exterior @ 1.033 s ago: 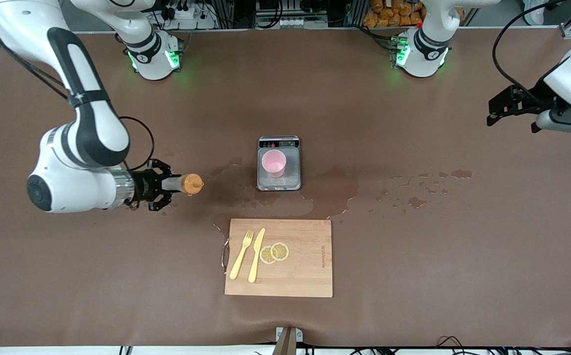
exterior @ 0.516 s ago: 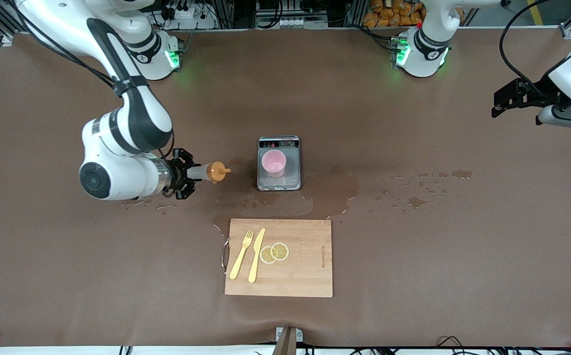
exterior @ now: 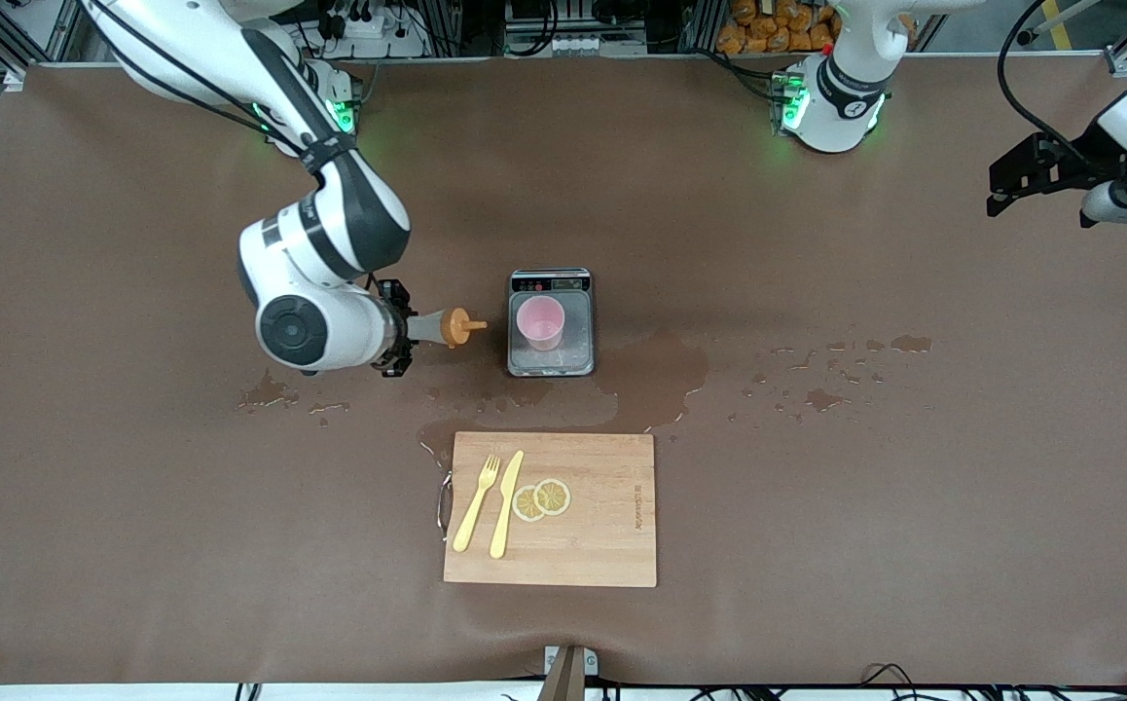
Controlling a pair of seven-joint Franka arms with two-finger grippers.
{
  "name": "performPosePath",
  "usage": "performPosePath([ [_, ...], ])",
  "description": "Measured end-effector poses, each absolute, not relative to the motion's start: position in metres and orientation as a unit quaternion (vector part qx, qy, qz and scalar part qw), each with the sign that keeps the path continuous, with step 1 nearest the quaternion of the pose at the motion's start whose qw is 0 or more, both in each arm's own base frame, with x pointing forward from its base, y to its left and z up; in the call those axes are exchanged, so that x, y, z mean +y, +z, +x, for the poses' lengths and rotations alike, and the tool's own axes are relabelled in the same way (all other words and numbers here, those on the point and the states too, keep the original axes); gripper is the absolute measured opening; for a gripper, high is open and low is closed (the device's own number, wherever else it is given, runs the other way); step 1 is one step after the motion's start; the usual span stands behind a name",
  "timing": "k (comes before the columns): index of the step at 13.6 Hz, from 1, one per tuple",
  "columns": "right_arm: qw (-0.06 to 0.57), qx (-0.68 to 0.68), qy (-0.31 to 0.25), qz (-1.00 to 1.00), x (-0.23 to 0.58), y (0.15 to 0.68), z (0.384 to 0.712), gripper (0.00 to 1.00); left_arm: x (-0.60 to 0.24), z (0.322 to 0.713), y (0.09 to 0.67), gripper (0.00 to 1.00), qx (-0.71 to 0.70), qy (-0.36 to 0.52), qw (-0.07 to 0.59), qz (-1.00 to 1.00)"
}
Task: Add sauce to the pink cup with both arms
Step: 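Move the bottle with the right gripper over the pink cup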
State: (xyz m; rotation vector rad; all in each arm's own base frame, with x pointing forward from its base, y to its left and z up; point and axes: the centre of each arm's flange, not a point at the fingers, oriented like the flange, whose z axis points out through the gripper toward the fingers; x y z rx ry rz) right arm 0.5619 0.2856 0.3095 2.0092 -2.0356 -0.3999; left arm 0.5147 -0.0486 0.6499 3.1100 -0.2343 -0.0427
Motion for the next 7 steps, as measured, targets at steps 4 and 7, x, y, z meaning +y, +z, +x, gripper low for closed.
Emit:
performPosePath([
  [4,0.153,-0.707,-0.097,0.684,0.315,0.301,0.545,0.41,-0.065,0.513,0.649,1.00,-0.074,-0.014,0.008,0.997],
  [7,0.184,-0.709,-0.059,0.678,0.324,0.299,0.534,0.41,-0.067,0.513,0.647,1.00,-0.075,-0.017,0.007,0.997],
])
